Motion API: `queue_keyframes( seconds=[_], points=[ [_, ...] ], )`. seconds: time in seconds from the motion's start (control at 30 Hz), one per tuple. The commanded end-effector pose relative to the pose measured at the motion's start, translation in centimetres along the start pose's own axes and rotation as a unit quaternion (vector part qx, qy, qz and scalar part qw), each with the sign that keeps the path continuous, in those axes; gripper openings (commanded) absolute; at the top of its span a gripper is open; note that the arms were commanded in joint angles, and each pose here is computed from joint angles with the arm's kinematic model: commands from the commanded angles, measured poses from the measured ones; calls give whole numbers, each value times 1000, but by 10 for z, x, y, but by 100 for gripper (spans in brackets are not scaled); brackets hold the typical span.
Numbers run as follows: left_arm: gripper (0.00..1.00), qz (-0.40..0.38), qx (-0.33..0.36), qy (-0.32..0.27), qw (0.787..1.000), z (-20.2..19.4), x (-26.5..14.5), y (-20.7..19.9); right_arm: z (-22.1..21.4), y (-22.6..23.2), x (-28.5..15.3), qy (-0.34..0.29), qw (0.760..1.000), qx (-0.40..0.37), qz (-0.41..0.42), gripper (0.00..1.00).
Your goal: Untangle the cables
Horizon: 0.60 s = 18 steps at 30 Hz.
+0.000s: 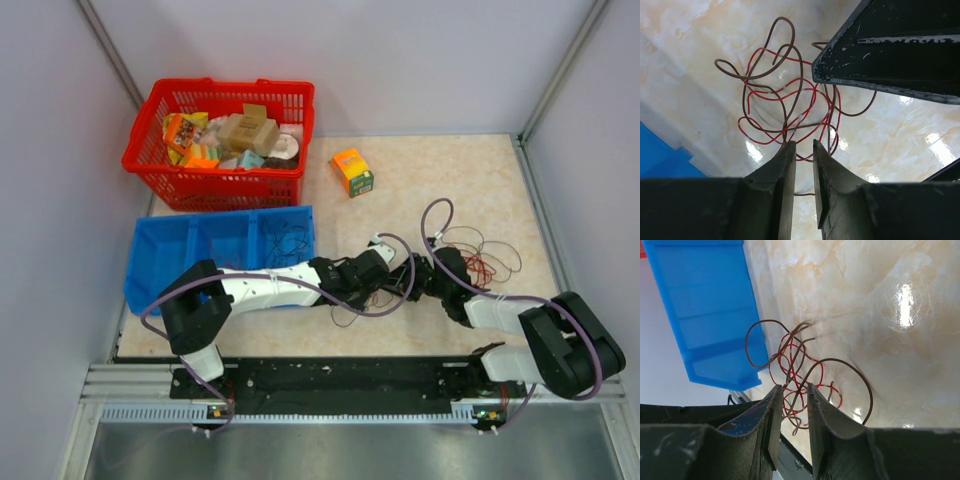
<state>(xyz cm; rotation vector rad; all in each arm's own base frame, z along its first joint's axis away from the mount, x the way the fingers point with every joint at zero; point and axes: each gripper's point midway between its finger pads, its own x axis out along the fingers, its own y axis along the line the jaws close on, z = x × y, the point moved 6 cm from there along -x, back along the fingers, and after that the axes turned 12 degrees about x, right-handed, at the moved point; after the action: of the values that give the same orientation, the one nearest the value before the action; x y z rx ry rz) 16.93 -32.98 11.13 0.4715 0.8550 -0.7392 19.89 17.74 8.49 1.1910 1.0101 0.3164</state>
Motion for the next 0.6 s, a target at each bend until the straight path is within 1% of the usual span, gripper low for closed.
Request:
queue_keyframes(
  seconds=[0.0, 0.03, 0.13, 0.27, 0.33, 0.4, 0.57],
  points=[
    [26, 8, 15, -11, 1000, 8, -2, 1, 3, 17, 1, -5, 999, -24, 26, 27],
    [27, 3, 15, -12, 1000, 9, -2, 0, 2, 15, 2, -3, 999, -21, 25, 27],
    [33, -26, 13, -8, 1000, 7, 2, -8, 1, 15, 1, -2, 999, -20, 27, 27],
    [42, -44, 8, -9, 999, 3, 2, -13, 1, 16, 0, -5, 999, -20, 27, 27],
    [43, -49, 5, -11, 999, 2, 2, -15, 2, 16, 0, -5, 999, -20, 28, 27],
    [40, -44, 5, -8, 999, 0, 4, -14, 1, 18, 1, -3, 999, -20, 30, 27],
    [28, -21, 13, 5, 1000, 1, 14, -11, 1, 23, 2, 1, 999, -16, 36, 27]
  ],
)
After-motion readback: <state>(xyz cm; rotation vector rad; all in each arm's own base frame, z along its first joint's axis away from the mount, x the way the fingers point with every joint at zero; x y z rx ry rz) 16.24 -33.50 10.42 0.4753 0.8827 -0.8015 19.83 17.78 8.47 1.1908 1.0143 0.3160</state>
